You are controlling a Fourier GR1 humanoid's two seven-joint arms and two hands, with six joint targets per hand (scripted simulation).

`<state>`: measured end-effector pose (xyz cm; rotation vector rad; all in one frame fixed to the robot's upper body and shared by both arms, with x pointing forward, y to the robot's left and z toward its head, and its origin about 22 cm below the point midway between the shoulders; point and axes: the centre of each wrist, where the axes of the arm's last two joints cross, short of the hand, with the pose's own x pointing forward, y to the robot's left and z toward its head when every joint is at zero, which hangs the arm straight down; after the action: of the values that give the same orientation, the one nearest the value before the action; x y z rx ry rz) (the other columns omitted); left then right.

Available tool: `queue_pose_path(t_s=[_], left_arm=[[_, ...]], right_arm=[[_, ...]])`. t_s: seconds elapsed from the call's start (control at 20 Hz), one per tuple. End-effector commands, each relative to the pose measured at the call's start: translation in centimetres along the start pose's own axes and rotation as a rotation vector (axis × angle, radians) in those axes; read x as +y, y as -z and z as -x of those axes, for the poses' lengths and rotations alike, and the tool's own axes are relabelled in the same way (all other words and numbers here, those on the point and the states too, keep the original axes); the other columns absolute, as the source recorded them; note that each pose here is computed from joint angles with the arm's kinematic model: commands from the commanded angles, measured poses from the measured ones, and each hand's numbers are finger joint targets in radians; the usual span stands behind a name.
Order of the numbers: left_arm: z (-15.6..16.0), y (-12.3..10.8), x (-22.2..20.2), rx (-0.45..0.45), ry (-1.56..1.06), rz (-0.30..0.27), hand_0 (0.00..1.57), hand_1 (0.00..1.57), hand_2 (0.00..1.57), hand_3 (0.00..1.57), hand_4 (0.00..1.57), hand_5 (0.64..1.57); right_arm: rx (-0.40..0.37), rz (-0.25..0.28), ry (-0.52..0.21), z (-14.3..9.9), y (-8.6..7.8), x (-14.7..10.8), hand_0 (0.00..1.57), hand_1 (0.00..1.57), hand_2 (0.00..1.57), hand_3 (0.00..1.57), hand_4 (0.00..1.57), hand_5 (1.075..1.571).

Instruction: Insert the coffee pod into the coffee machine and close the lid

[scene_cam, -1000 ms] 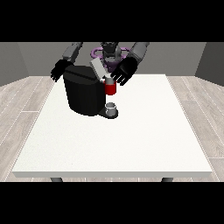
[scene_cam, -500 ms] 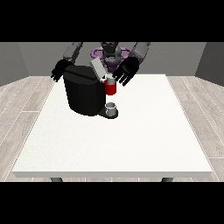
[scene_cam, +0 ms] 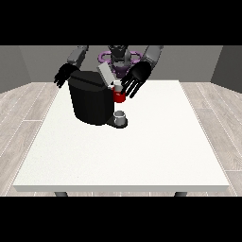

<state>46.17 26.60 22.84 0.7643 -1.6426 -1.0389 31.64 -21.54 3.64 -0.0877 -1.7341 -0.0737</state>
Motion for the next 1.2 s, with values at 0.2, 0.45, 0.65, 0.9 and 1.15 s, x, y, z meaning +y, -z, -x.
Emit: queue_pose_path(t_s=[0.2,0.45,0.65,0.9,1.15], left_arm=[[-0.3,0.2,-0.4,0.007,0.041,0.04,0.0,0.0,0.0,0.0,0.0,1.571],[-1.0,0.3,-1.0,-0.015,0.039,0.085,0.0,0.0,0.0,0.0,0.0,1.571],[0.3,-0.4,-4.3,0.027,-0.013,0.12,0.0,0.0,0.0,0.0,0.0,1.571],[0.2,-0.5,-5.7,0.051,-0.134,0.12,0.0,0.0,0.0,0.0,0.0,1.571],[3.2,-2.9,-11.1,0.072,-0.527,0.056,0.0,0.0,0.0,0.0,0.08,1.571]], right_arm=[[0.022,0.003,0.022,1.5,-0.8,0.9,0.0,0.0,0.0,0.0,0.38,1.571],[0.059,0.072,-0.002,2.5,-0.8,-0.3,0.0,0.0,0.0,0.0,0.36,1.571],[0.099,0.037,0.022,3.1,-2.4,-1.3,0.0,0.0,0.0,0.0,0.38,1.571],[0.111,0.055,-0.001,3.6,-3.3,-0.8,0.0,0.0,0.0,0.0,0.43,1.571],[0.15,0.1,0.027,5.0,-5.1,-4.9,0.0,0.0,0.0,0.0,0.45,1.571]])
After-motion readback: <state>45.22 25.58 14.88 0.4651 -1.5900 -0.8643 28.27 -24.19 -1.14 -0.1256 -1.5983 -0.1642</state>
